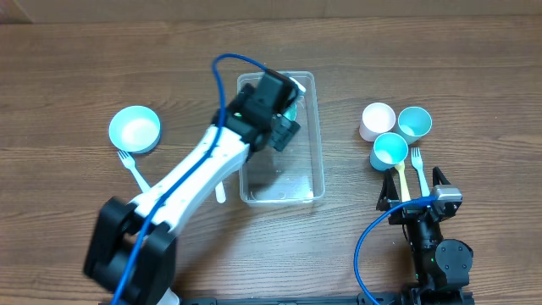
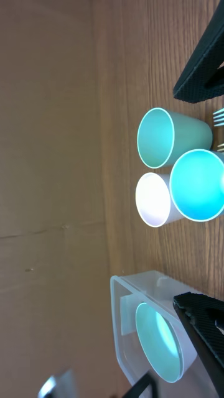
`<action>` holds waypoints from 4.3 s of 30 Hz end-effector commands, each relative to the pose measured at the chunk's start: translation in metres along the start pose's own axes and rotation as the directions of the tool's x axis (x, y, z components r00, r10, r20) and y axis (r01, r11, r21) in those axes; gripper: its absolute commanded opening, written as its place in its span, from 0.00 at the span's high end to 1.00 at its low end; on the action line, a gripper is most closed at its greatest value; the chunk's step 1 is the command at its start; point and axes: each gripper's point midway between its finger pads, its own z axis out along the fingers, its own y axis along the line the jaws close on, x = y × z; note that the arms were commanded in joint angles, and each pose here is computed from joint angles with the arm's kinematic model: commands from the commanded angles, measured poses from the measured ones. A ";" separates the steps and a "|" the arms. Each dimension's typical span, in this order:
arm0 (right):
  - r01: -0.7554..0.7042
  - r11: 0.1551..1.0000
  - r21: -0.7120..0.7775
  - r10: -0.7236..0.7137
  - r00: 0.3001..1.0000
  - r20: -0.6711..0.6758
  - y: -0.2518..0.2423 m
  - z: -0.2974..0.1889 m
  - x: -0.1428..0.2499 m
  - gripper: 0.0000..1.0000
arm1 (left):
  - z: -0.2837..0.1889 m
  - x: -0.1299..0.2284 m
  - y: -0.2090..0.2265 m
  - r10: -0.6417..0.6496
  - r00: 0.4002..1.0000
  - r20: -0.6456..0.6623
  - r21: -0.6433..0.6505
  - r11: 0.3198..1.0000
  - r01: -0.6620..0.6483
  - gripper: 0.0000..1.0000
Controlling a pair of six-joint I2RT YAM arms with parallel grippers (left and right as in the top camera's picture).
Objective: Pack container
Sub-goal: 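Return the left gripper and grasp the light-blue bowl rim, then stack the light-blue bowl onto the bowls in the container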
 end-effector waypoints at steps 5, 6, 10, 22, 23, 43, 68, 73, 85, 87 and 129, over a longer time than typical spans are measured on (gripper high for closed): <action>0.003 1.000 0.008 -0.003 1.000 0.003 -0.002 0.000 0.002 0.00 | -0.071 0.062 0.119 -0.474 0.879 -0.048 -0.267 0.854 0.446 0.00; 0.003 1.000 0.008 -0.003 1.000 0.003 -0.002 0.000 0.002 0.00 | -0.072 0.077 0.127 -0.518 0.852 -0.078 -0.292 0.829 0.477 0.00; 0.003 1.000 0.008 -0.003 1.000 0.003 -0.002 0.000 0.002 0.00 | -0.075 0.136 0.161 -0.685 0.714 -0.147 -0.404 0.700 0.589 0.00; 0.003 1.000 0.008 -0.003 1.000 0.003 -0.002 0.000 0.002 0.00 | -0.002 0.219 0.172 -0.674 0.711 -0.199 -0.454 0.707 0.543 0.03; 0.003 1.000 0.008 -0.003 1.000 0.003 -0.002 0.000 0.002 0.00 | 0.004 0.219 0.173 -0.639 0.738 -0.219 -0.444 0.738 0.508 0.03; 0.003 1.000 0.008 -0.003 1.000 0.003 -0.002 0.000 0.002 0.00 | 0.040 0.212 0.182 -0.498 0.835 -0.233 -0.408 0.830 0.381 0.58; 0.003 1.000 0.008 -0.003 1.000 0.003 -0.002 0.000 0.002 0.00 | 0.045 0.204 0.187 -0.485 0.852 -0.195 -0.406 0.831 0.380 0.61; 0.003 1.000 0.008 -0.003 1.000 0.003 -0.002 0.000 0.002 0.00 | 0.059 0.212 0.179 -0.459 0.856 -0.236 -0.371 0.857 0.358 0.63; 0.003 1.000 0.008 -0.003 1.000 0.003 -0.002 0.000 0.002 0.00 | 0.051 0.188 0.191 -0.427 0.882 -0.203 -0.378 0.864 0.331 0.96; 0.003 1.000 0.008 -0.003 1.000 0.003 -0.002 0.000 0.002 0.00 | 0.042 0.164 0.196 -0.412 0.898 -0.153 -0.378 0.864 0.332 0.96; 0.003 1.000 0.008 -0.003 1.000 0.003 -0.002 0.000 0.002 0.00 | 0.017 -0.030 -0.052 0.045 0.992 0.118 0.073 0.996 -0.054 0.28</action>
